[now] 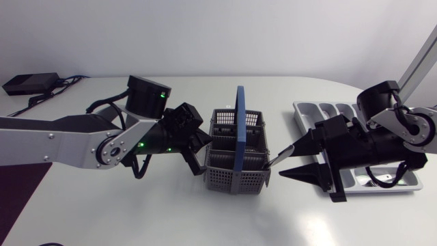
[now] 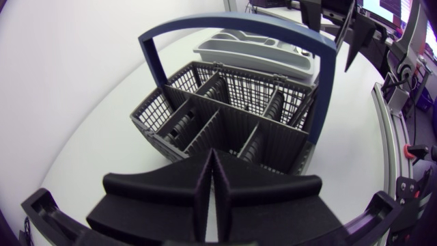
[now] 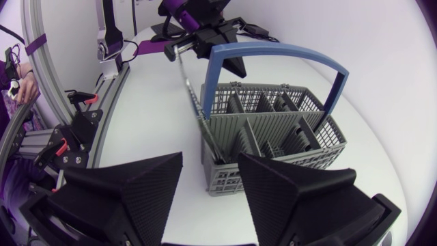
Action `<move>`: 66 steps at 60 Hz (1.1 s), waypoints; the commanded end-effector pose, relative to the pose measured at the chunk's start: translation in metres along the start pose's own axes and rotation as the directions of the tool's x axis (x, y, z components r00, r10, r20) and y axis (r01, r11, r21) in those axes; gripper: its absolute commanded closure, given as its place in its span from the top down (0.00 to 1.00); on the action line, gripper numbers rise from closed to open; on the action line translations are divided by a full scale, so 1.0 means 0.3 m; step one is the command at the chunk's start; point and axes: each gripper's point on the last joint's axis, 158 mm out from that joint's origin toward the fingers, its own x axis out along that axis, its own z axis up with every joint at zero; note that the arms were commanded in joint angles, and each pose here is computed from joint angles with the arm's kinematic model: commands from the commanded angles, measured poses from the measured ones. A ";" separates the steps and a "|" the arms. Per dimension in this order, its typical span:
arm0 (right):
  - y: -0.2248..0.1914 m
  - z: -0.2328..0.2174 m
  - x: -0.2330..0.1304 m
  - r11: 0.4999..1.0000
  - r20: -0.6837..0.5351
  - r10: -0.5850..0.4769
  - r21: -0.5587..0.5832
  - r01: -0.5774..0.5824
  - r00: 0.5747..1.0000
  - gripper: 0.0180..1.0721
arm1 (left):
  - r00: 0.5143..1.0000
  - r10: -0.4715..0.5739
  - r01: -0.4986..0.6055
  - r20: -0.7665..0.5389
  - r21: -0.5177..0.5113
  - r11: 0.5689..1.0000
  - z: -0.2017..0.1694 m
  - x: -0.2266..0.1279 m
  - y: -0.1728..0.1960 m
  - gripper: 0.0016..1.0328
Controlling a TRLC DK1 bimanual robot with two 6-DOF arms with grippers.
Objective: Sort the cutlery from the basket into the organizer compartments.
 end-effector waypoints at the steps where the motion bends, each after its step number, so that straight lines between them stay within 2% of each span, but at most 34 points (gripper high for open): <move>1: -0.017 0.035 0.017 1.000 0.017 0.010 0.005 -0.010 1.000 0.46 | 1.000 -0.015 0.016 -0.008 0.030 0.999 -0.024 -0.009 -0.028 0.03; 7: -0.007 0.051 0.054 0.999 0.020 0.042 0.001 -0.042 0.999 0.32 | 1.000 -0.019 0.019 -0.008 0.032 0.999 -0.025 -0.007 -0.032 0.03; 12: -0.004 0.055 0.080 0.998 0.016 0.055 -0.003 -0.055 0.998 0.13 | 1.000 -0.020 0.020 -0.004 0.034 0.999 -0.021 -0.007 -0.033 0.03; 19: -0.006 0.044 0.093 0.998 0.007 0.063 0.000 -0.063 0.998 0.06 | 1.000 -0.020 0.020 -0.004 0.034 0.999 -0.021 -0.007 -0.033 0.03; 36: -0.037 0.054 0.071 0.999 -0.009 0.031 0.006 -0.031 0.999 0.06 | 0.999 -0.048 0.048 -0.001 0.050 0.998 -0.017 0.001 -0.067 0.03; 56: -0.064 0.200 0.002 1.000 0.015 -0.017 -0.013 0.017 1.000 0.05 | 0.997 -0.074 0.074 -0.004 0.087 0.993 -0.015 0.012 -0.113 0.03; 66: -0.058 0.278 -0.071 0.998 0.028 -0.048 -0.032 0.049 0.998 0.06 | 0.997 -0.074 0.074 -0.005 0.096 0.993 -0.013 0.013 -0.115 0.03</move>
